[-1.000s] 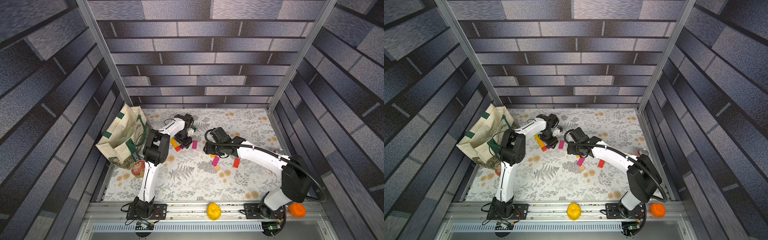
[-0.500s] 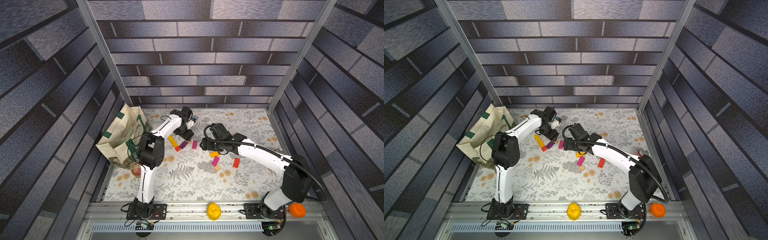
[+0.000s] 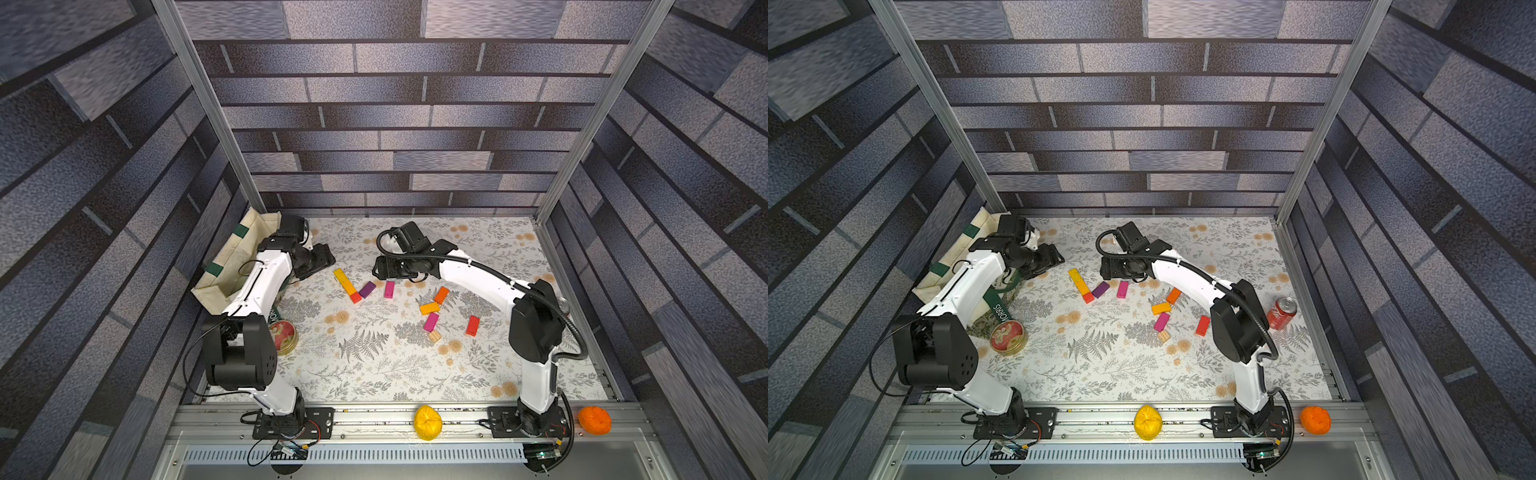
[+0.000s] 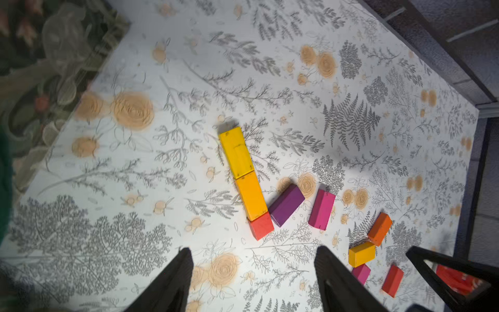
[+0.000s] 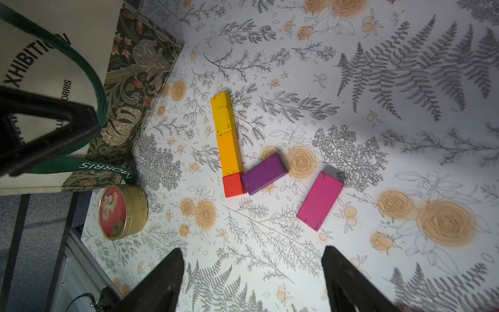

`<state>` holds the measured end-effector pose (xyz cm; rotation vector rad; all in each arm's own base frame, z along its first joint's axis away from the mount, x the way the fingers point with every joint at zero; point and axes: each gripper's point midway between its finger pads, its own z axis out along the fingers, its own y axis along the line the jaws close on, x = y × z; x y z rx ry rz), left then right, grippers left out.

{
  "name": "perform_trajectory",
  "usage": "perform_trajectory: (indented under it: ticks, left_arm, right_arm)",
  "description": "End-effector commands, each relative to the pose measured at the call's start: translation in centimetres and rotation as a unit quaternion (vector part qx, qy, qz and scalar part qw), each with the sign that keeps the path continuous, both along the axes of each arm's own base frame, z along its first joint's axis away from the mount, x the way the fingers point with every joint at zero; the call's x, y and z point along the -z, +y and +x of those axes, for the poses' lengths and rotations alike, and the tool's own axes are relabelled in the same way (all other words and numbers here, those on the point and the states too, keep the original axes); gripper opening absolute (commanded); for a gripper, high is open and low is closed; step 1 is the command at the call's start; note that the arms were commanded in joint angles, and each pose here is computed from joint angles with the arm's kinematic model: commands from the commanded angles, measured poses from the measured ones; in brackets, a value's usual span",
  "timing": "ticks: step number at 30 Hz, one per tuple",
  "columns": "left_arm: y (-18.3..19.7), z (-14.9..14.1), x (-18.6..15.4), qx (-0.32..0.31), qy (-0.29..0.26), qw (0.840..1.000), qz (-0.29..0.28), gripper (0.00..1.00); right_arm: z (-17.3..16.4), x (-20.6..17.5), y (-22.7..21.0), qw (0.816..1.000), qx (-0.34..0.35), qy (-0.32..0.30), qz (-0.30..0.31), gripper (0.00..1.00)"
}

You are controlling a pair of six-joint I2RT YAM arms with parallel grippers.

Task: Assemble the letter v with building blocks
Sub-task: Assemble the building block at the center of the board.

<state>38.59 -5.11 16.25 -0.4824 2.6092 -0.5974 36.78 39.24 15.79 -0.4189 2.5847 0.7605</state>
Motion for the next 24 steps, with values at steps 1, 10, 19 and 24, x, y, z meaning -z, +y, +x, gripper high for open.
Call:
perform_trajectory:
  ticks: [1, 10, 19, 24]
  left_arm:
    - [-1.6, -1.5, -0.2, -0.037, 0.019, 0.995, -0.087, 0.74]
    - [-1.8, -4.7, 3.1, -0.048, 0.074, 0.992, -0.088, 0.74]
    - [-2.4, -5.7, 5.1, -0.042, 0.103, 0.99, -0.083, 0.73]
    - [-2.9, -5.9, 5.8, -0.035, 0.116, 0.99, -0.077, 0.73]
  right_arm:
    - [-0.1, 2.5, 1.2, 0.998, -0.038, 0.043, -0.015, 0.82]
    - [1.4, 7.1, 3.6, 0.994, -0.055, 0.086, -0.033, 0.81]
    - [2.2, 9.7, 4.6, 0.993, -0.056, 0.101, -0.037, 0.81]
    - [2.4, 10.8, 4.6, 0.992, -0.052, 0.106, -0.042, 0.81]
